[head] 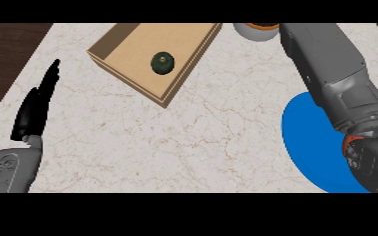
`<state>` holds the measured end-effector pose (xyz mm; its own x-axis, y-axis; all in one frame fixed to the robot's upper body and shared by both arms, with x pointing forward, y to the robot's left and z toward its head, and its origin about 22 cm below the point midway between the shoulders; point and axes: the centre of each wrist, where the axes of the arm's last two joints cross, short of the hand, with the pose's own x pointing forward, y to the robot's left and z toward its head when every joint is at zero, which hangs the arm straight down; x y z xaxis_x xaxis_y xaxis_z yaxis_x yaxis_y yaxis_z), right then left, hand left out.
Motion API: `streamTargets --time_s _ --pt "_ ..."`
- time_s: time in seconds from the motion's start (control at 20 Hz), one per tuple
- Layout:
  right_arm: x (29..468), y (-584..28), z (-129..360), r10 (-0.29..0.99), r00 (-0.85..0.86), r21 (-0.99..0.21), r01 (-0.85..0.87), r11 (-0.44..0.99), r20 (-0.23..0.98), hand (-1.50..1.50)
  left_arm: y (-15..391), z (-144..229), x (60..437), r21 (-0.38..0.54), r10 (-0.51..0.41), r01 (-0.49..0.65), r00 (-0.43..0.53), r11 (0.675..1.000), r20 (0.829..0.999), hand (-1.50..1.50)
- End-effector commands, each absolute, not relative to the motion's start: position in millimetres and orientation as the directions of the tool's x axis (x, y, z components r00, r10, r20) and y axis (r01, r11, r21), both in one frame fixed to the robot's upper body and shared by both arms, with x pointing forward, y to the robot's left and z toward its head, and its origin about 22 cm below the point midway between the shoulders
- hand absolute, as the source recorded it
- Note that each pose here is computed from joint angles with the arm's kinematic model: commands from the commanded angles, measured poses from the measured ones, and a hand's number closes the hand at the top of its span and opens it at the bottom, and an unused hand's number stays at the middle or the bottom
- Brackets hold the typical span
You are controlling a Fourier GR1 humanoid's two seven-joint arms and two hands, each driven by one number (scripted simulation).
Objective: Pick the squash from the plate and place it in the cardboard box
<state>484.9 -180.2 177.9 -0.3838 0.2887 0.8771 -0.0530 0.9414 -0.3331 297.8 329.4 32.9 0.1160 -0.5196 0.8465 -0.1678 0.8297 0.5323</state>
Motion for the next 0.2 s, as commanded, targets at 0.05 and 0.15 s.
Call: streamTargets --time_s 0.05,0.15 --pt "482 -247 183 0.337 -0.339 -0.375 -0.052 0.925 0.878 -1.5 341 31 289 0.542 -0.524 -0.163 0.14 0.824 0.84 0.0" --pt "480 -243 168 0.369 -0.334 -0.416 -0.081 0.906 0.867 -1.5 326 32 299 0.53 -0.514 -0.172 0.131 0.83 0.848 0.0"
